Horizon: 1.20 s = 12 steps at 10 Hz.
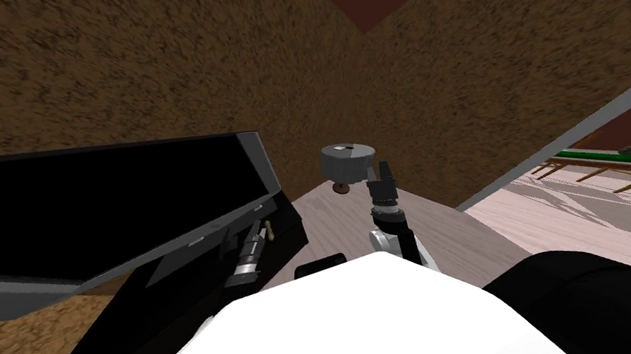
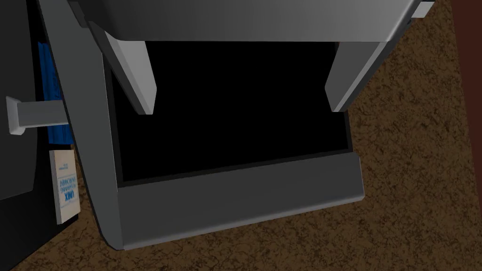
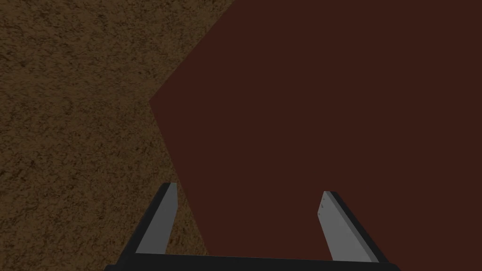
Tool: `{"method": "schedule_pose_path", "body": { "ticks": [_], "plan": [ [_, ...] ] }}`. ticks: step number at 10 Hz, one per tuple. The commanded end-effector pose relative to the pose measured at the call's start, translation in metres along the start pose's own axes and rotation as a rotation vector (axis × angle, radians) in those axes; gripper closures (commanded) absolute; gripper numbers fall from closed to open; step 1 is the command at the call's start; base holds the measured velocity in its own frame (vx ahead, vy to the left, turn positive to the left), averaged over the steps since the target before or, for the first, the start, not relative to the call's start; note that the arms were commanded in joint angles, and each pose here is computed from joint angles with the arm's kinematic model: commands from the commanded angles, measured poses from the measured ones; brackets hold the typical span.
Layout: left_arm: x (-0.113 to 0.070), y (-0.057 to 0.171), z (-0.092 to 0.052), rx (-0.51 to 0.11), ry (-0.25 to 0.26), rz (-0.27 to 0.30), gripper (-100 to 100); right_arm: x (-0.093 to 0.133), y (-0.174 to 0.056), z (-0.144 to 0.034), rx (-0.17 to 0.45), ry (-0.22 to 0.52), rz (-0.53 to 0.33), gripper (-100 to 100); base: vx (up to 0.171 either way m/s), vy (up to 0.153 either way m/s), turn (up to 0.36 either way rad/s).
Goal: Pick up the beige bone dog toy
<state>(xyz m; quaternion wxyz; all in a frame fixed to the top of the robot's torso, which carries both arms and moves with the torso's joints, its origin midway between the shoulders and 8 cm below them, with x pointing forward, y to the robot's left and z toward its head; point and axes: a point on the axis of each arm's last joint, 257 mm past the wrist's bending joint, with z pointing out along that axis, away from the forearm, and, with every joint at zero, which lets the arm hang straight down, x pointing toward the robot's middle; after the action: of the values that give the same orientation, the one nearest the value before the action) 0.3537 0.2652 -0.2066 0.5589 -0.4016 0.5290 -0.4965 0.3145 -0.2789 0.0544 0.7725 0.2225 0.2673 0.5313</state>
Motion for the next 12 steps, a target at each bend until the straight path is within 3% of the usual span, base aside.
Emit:
{"method": "schedule_pose_path", "body": {
  "ticks": [1, 2, 3, 4, 8, 9, 10, 12],
  "plan": [
    [0.001, 0.034, -0.018, -0.101, 0.017, -0.035, -100, 0.0, 0.0, 0.0, 0.0, 0.0, 0.0, 0, -0.026, -0.056, -0.39],
    [0.002, 0.057, -0.031, -0.165, 0.025, -0.055, -100, 0.0, 0.0, 0.0, 0.0, 0.0, 0.0, 0, -0.02, -0.051, -0.331],
    [0.002, 0.057, -0.031, -0.165, 0.025, -0.055, -100, 0.0, 0.0, 0.0, 0.0, 0.0, 0.0, 0, -0.015, -0.023, -0.111],
    [0.004, 0.079, -0.045, -0.228, 0.031, -0.074, -100, 0.0, 0.0, 0.0, 0.0, 0.0, 0.0, 0, -0.009, -0.02, -0.281],
    [0.006, 0.168, -0.124, -0.505, 0.045, -0.142, -100, 0.0, 0.0, 0.0, 0.0, 0.0, 0.0, 0, 0.004, -0.01, -0.413],
    [0.006, 0.184, -0.144, -0.564, 0.047, -0.157, -100, 0.0, 0.0, 0.0, 0.0, 0.0, 0.0, 0, 0.02, 0.018, -0.447],
    [0.005, 0.188, -0.147, -0.574, 0.045, -0.156, -100, 0.0, 0.0, 0.0, 0.0, 0.0, 0.0, 0, 0.016, 0.024, -0.292],
    [0.004, 0.221, -0.195, -0.704, 0.043, -0.179, -100, 0.0, 0.0, 0.0, 0.0, 0.0, 0.0, 0, 0.022, 0.038, -0.387]
  ]
}}
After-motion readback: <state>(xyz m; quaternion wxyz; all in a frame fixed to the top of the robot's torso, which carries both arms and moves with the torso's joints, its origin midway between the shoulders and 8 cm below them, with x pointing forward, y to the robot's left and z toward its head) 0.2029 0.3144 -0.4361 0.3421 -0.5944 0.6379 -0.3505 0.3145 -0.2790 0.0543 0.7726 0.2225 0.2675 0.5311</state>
